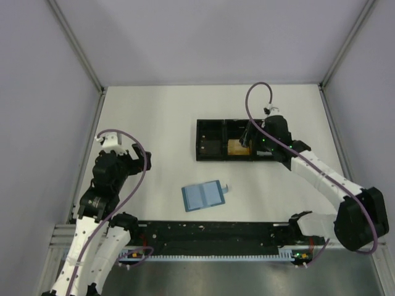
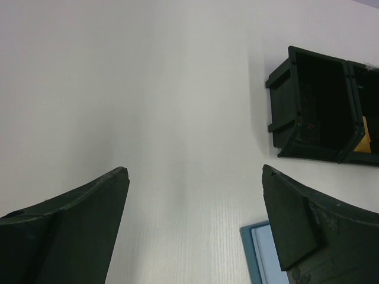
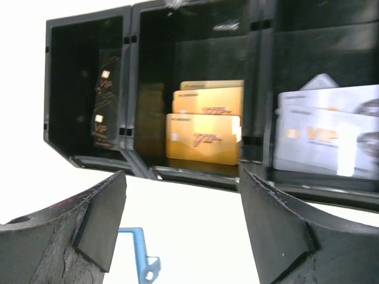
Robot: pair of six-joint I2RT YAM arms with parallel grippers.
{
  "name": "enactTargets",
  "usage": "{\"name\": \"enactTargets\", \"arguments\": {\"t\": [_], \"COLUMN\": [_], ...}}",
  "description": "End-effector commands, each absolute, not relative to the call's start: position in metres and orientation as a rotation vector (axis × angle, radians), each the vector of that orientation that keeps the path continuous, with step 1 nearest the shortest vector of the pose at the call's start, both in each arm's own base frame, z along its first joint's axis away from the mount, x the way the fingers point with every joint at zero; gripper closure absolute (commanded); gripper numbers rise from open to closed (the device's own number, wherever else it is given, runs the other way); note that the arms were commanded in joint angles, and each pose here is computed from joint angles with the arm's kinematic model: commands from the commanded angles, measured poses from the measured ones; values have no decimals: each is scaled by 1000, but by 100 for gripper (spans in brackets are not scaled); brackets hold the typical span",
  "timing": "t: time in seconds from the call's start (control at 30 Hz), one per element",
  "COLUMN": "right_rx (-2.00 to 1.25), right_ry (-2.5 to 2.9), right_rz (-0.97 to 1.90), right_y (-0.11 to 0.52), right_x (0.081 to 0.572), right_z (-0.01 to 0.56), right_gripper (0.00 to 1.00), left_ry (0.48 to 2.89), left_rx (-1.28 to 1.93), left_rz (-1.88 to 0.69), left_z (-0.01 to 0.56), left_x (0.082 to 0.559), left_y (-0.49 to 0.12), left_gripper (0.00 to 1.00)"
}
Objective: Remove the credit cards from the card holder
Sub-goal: Place the credit card in the storage box, then reset both arms
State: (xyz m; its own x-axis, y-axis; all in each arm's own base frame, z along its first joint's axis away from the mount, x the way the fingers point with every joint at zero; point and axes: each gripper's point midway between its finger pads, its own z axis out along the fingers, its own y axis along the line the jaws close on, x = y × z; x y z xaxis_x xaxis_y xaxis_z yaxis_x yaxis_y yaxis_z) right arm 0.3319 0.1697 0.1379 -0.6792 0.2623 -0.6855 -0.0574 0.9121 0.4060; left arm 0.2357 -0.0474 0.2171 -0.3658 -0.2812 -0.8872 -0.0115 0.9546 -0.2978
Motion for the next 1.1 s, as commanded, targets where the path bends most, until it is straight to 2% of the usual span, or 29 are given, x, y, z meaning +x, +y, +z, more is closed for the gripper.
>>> {"name": "enactTargets", "arguments": {"t": [0.0, 0.17, 0.67, 0.9, 1.07], "right_rx": [168, 259, 491, 483, 505], "right_ry": [2189, 2051, 1535, 1458, 1451], "right_rz": [286, 80, -41, -110, -135], "right_y": [117, 59, -46, -66, -72], "right_x": [324, 298, 170, 144, 140], "right_z": [174, 215, 336, 366, 366], "right_gripper": [20, 2, 1, 1, 2], "left_ry": [1877, 1829, 1563, 1410, 1324], "left_rx": [-189, -176, -266, -312, -334], "left_rz": [-276, -277, -276, -238, -265], "left_z": [228, 237, 297, 318, 326], "left_x": [236, 233, 200, 173, 154], "left_y": [-45, -44, -21, 0, 5], "left_gripper": [3, 2, 1, 1, 1]}}
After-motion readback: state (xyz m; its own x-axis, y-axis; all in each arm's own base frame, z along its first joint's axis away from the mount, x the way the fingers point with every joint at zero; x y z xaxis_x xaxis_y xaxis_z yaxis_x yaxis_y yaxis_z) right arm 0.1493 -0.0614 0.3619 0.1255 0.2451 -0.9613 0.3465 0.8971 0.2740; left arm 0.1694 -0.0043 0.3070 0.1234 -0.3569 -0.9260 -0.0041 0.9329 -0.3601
